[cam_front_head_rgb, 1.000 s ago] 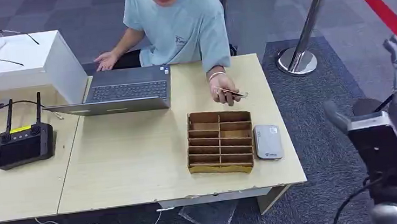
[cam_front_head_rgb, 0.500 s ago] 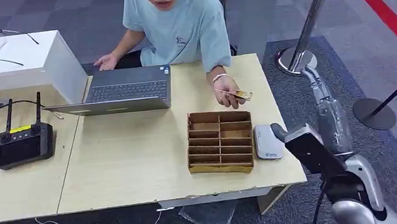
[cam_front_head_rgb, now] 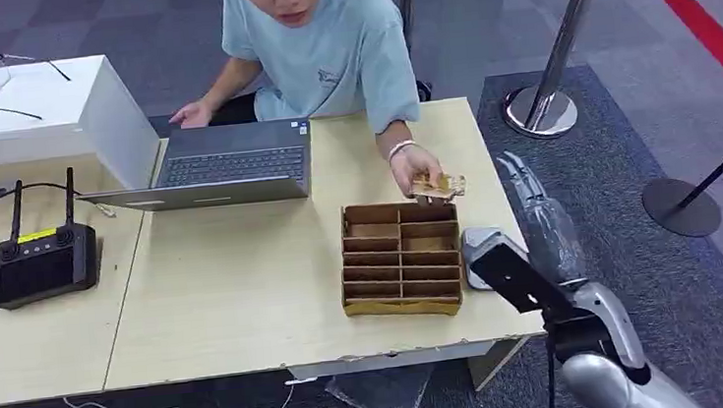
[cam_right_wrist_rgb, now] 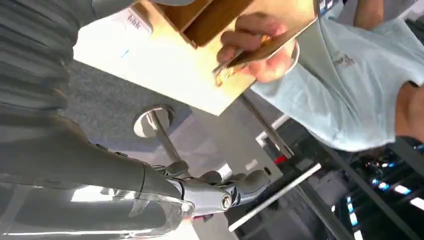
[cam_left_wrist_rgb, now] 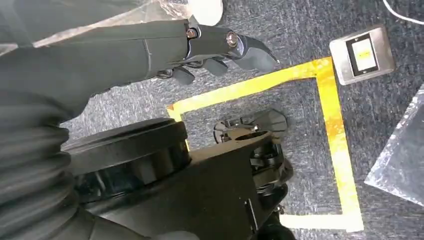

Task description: Pass the card to the sensor for recognition and then transmit it.

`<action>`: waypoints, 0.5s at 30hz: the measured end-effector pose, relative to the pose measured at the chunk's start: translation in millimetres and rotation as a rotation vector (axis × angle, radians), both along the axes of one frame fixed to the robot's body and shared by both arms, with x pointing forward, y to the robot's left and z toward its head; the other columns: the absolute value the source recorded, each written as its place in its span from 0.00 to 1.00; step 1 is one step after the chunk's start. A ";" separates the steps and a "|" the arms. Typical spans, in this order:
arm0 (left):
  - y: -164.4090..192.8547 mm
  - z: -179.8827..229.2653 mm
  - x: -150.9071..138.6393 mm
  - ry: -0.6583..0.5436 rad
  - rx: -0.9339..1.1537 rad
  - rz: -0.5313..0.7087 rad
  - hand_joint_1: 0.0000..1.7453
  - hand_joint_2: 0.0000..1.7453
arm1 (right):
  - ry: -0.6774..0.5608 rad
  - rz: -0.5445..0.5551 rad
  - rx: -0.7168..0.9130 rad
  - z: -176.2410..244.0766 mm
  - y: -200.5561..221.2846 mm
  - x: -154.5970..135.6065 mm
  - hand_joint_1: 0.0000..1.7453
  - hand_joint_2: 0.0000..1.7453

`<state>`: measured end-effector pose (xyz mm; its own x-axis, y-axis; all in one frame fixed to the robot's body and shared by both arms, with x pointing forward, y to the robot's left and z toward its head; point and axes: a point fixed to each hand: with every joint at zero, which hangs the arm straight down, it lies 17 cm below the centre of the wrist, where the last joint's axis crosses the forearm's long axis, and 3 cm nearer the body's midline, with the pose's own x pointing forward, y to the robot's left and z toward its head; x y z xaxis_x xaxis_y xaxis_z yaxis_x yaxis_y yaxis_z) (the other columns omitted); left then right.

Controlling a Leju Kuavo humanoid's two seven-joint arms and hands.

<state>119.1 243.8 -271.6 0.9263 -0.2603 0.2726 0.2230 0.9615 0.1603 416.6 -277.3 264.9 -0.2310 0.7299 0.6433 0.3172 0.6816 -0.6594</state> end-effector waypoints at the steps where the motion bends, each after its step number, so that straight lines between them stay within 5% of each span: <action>1: 0.0 -0.1 -0.3 0.000 0.000 -0.002 0.00 1.00 | 0.003 0.004 0.002 -1.8 1.7 1.6 0.00 1.00; 15: 0.1 -0.3 -1.2 0.000 0.006 -0.033 0.00 1.00 | 0.043 0.030 -0.002 -24.2 24.3 21.5 0.00 1.00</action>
